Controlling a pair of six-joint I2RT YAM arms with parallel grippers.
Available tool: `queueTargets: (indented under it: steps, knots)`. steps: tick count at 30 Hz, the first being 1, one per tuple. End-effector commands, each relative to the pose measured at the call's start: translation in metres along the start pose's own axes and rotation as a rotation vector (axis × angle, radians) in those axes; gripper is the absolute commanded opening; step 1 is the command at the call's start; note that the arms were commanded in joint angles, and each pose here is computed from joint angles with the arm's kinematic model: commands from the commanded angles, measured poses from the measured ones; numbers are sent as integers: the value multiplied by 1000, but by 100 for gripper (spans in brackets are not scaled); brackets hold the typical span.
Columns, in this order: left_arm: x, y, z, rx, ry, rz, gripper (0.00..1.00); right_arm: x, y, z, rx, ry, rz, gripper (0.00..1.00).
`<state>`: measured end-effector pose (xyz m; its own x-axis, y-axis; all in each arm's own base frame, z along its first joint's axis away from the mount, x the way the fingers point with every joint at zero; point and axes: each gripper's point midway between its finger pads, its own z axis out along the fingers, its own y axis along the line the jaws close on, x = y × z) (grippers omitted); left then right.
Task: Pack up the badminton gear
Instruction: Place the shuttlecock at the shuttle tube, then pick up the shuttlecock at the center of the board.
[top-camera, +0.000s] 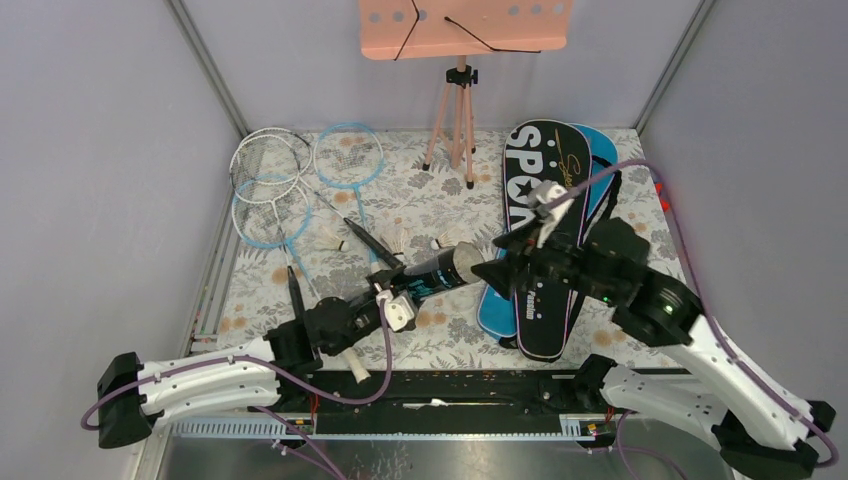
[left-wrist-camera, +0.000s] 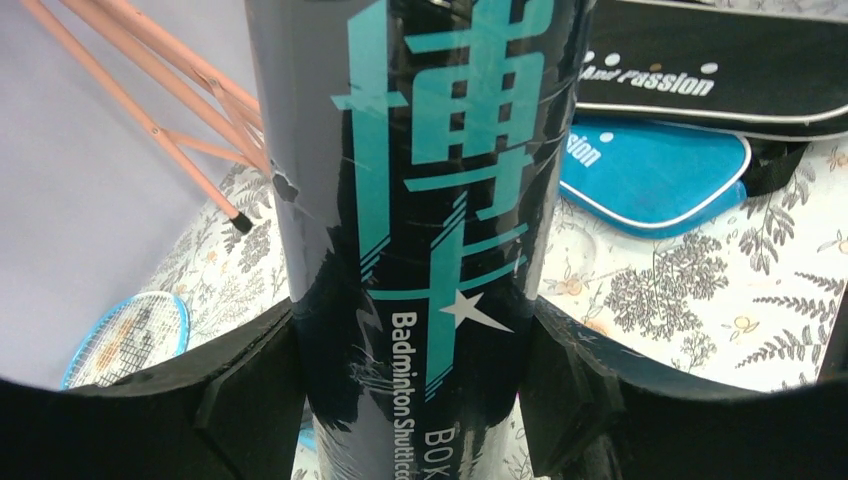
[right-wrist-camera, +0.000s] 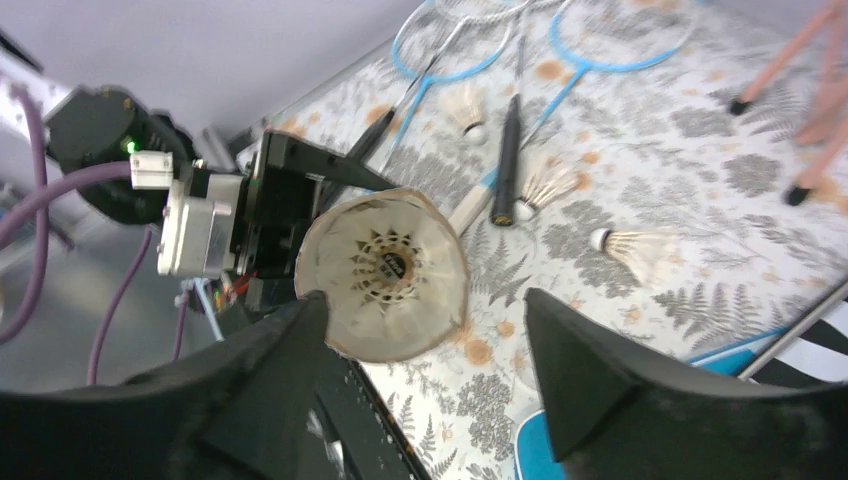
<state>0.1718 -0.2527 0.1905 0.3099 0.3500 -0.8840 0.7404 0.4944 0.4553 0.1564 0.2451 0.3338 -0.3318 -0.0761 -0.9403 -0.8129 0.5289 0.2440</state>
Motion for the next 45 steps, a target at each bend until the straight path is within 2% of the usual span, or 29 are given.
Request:
queueTargets:
  steps: [1, 3, 5, 9, 12, 15, 18, 20, 24, 28, 31, 38, 43, 45]
  knots:
    - [-63, 35, -2, -127, -194, -90, 0, -42, -24, -41, 191, -188, -20, 85]
    - [-65, 43, -3, -173, -199, -127, 0, -44, -33, -49, 249, -225, -10, 94]
    - [-67, 55, -7, -236, -201, -180, 0, -41, -48, -53, 331, -247, 25, 98]
    - [-70, 84, -18, -397, -207, -308, 0, -25, -85, -40, 521, -224, 72, 100]
    - [-68, 96, -28, -465, -210, -371, 0, -4, -105, -11, 595, -128, 95, 100]
    - [-63, 104, -38, -523, -210, -431, 0, 17, -119, 23, 580, -43, 148, 100]
    - [-58, 109, -48, -559, -229, -486, 0, 33, -133, 65, 455, 23, 269, 98]
    - [-56, 107, -52, -549, -242, -507, 0, 46, -148, 89, 399, 60, 362, 92]
    - [-53, 102, -58, -525, -270, -534, 0, 74, -186, 135, 382, 122, 467, 86]
    - [-53, 100, -63, -510, -284, -538, 0, 109, -220, 174, 363, 203, 617, 72]
    - [-51, 99, -63, -506, -279, -541, 0, 123, -233, 195, 356, 217, 641, 68]
    - [-47, 97, -58, -506, -245, -523, 0, 146, -249, 212, 390, 255, 668, 50]
    - [-46, 96, -54, -504, -223, -514, 0, 151, -240, 208, 361, 283, 689, 11]
    - [-46, 96, -53, -504, -222, -514, 0, 146, -234, 202, 347, 285, 676, 0]
